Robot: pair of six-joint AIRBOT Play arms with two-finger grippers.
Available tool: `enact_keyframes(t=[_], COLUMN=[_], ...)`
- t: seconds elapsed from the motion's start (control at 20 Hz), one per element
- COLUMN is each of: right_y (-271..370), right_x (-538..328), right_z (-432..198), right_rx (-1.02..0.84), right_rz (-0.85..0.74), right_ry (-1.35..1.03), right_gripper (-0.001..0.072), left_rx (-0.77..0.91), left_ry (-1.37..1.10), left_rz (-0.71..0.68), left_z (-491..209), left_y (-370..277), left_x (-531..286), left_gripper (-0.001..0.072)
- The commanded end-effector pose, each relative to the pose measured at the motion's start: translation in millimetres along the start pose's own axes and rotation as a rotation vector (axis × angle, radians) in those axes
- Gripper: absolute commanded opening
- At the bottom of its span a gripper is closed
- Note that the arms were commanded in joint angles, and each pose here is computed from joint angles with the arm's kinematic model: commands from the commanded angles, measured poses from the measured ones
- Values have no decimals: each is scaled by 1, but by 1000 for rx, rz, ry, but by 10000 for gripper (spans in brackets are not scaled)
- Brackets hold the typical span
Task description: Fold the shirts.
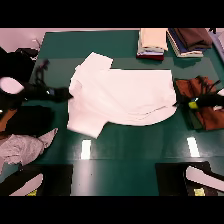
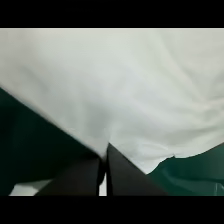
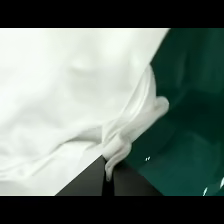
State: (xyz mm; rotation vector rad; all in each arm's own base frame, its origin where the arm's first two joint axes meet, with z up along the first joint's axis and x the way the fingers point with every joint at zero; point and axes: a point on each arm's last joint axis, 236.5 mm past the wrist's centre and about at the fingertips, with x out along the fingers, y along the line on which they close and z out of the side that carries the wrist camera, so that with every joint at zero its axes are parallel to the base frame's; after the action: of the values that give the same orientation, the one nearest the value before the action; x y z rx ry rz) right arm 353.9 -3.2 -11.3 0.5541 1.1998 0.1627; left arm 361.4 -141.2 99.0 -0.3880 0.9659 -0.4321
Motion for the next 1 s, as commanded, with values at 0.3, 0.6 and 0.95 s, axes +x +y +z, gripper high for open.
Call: enact_keyframes(t=[0.3, 0.6, 0.95], right_y=[195, 225, 194], right_x=[-347, -451, -352], right_z=[70, 36, 84], right_rx=[-526, -601, -512], right_rz=[-38, -174, -62], right_ry=[-887, -1112, -737], right_gripper=[21, 21, 21], left_rx=[491, 561, 363], left_ry=[-889, -1195, -623], left_rz=[-61, 0, 148], left_z=[126, 113, 155], left_y=[-200, -233, -116], left_x=[-361, -482, -263], left_gripper=[27, 26, 28])
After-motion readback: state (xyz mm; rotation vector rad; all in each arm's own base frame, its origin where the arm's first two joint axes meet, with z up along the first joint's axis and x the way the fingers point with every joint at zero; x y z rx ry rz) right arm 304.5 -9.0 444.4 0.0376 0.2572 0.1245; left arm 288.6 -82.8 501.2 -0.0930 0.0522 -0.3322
